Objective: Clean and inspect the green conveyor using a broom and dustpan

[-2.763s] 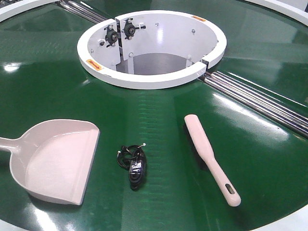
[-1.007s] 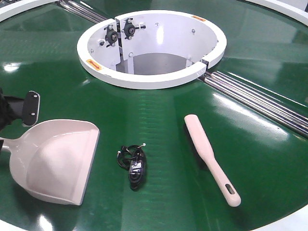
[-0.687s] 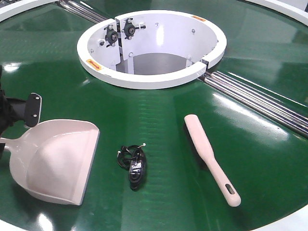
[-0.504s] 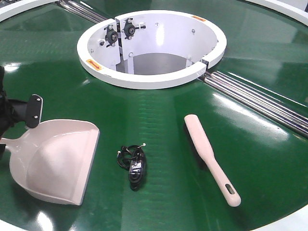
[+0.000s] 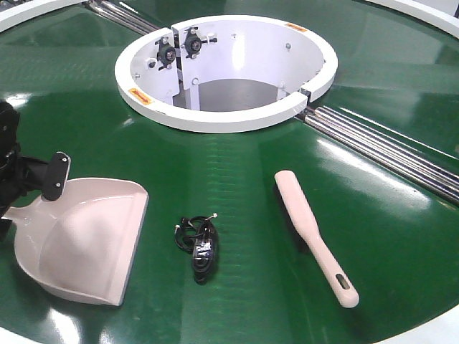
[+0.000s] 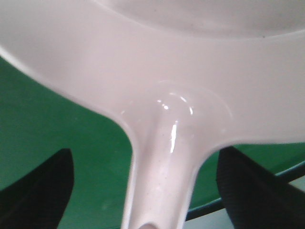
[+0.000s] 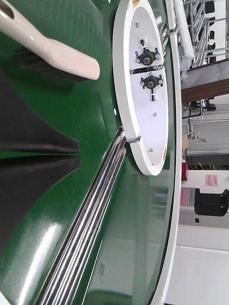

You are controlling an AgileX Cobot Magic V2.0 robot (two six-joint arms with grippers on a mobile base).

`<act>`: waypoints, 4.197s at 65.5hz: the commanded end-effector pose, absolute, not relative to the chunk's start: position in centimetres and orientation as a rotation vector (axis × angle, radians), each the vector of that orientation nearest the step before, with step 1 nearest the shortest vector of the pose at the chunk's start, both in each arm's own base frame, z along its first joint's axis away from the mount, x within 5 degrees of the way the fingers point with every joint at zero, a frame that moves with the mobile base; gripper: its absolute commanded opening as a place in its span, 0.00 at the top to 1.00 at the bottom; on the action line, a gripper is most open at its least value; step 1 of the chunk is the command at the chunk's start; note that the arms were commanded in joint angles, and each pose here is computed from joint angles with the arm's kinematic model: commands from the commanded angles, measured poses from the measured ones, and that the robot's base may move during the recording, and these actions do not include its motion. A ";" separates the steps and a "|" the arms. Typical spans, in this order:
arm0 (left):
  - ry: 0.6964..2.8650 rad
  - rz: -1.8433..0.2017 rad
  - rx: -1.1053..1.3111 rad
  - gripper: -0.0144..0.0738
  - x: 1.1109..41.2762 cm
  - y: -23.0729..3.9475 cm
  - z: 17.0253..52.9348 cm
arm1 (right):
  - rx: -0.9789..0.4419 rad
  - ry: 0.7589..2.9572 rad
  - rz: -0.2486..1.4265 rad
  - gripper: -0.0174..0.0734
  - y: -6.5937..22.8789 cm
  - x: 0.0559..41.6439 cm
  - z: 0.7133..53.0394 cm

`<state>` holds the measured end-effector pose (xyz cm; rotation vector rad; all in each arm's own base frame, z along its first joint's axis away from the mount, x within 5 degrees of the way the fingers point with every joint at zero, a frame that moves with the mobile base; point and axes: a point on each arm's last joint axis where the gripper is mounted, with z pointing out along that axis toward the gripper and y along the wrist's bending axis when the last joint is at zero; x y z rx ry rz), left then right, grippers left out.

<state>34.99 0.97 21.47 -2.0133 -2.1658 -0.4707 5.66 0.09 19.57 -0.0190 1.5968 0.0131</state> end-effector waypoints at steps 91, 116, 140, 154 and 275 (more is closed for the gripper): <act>-2.209 -0.547 -1.997 0.85 34.4 -2.8 25.8 | -0.030 1.516 0.004 0.82 0.1 5.6 20.2; -2.173 -0.548 -1.981 0.85 34.4 -3.0 25.3 | -0.030 1.516 0.004 0.82 0.1 5.6 20.2; -2.144 -0.594 -2.053 0.85 34.7 -4.3 25.3 | -0.030 1.516 0.004 0.82 0.1 5.6 20.2; -2.142 -0.587 -2.047 0.85 34.6 -4.3 25.3 | -0.030 1.516 0.004 0.82 0.1 5.6 20.2; -2.133 -0.563 -2.021 0.84 34.3 -4.1 25.3 | 0.039 1.480 0.074 0.82 0.1 6.3 31.0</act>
